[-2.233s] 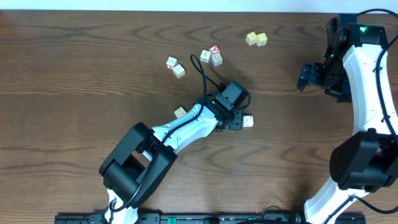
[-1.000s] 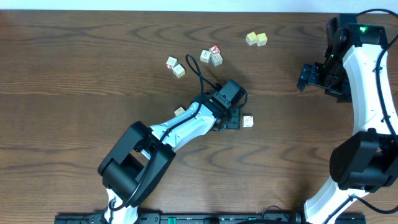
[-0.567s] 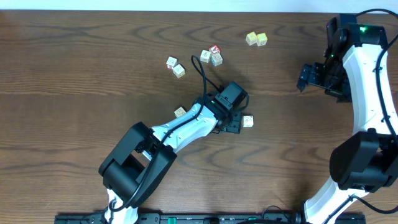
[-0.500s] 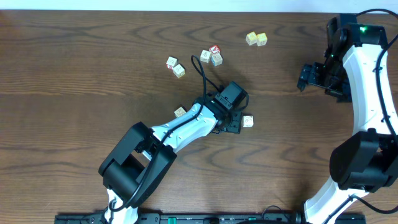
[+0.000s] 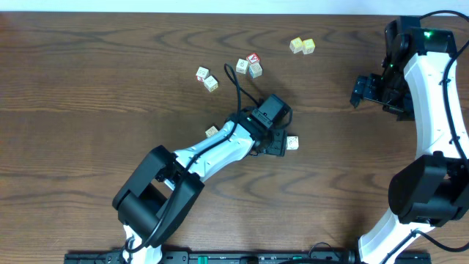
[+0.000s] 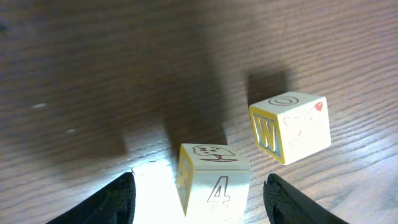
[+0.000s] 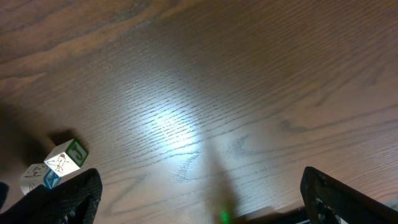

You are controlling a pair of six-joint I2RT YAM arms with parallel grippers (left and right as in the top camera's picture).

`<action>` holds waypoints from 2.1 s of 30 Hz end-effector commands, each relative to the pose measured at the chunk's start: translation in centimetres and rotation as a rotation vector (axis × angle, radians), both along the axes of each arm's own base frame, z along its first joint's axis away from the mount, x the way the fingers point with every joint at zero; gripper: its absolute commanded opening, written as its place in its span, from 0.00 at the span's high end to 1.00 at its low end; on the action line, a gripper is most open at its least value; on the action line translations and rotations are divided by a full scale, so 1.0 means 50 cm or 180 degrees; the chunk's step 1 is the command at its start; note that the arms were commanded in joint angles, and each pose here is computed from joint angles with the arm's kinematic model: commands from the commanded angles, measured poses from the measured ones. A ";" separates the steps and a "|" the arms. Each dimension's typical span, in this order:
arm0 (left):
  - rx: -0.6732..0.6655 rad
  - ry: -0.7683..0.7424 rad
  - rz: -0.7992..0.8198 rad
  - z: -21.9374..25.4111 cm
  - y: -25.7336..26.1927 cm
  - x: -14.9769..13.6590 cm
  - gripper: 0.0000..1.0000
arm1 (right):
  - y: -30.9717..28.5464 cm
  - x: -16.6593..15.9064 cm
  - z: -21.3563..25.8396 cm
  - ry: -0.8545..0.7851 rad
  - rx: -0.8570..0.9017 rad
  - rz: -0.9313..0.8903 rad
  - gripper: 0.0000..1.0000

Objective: Lift 3 blocks

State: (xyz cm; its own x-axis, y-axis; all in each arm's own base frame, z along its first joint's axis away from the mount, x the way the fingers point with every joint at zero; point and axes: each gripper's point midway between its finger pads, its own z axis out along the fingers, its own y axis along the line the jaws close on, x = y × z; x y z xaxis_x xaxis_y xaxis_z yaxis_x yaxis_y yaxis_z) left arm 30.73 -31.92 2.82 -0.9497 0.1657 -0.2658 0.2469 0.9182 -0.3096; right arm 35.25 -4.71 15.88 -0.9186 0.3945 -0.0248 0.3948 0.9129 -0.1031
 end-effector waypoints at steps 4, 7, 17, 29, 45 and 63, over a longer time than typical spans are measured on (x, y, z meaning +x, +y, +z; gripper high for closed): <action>-0.0093 -0.0086 0.0001 0.044 0.002 0.016 0.33 | -0.004 0.001 0.022 -0.0105 -0.0038 -0.0001 0.01; 0.0013 -0.0080 -0.0201 0.037 0.005 0.000 0.33 | -0.004 0.001 0.022 -0.0105 -0.0038 -0.0001 0.01; 0.0057 -0.0097 -0.0349 0.045 0.004 -0.014 0.28 | -0.004 0.001 0.022 -0.0105 -0.0038 -0.0001 0.01; -0.0157 -0.0373 -0.0135 0.172 0.053 0.015 0.25 | -0.004 0.001 0.022 -0.0105 -0.0038 -0.0001 0.01; 0.0174 0.0108 0.0551 0.143 0.225 0.044 0.20 | -0.004 0.001 0.022 -0.0105 -0.0038 -0.0001 0.01; 0.0182 -0.0083 0.0118 0.175 0.208 0.024 0.20 | -0.004 0.001 0.022 -0.0105 -0.0038 -0.0001 0.01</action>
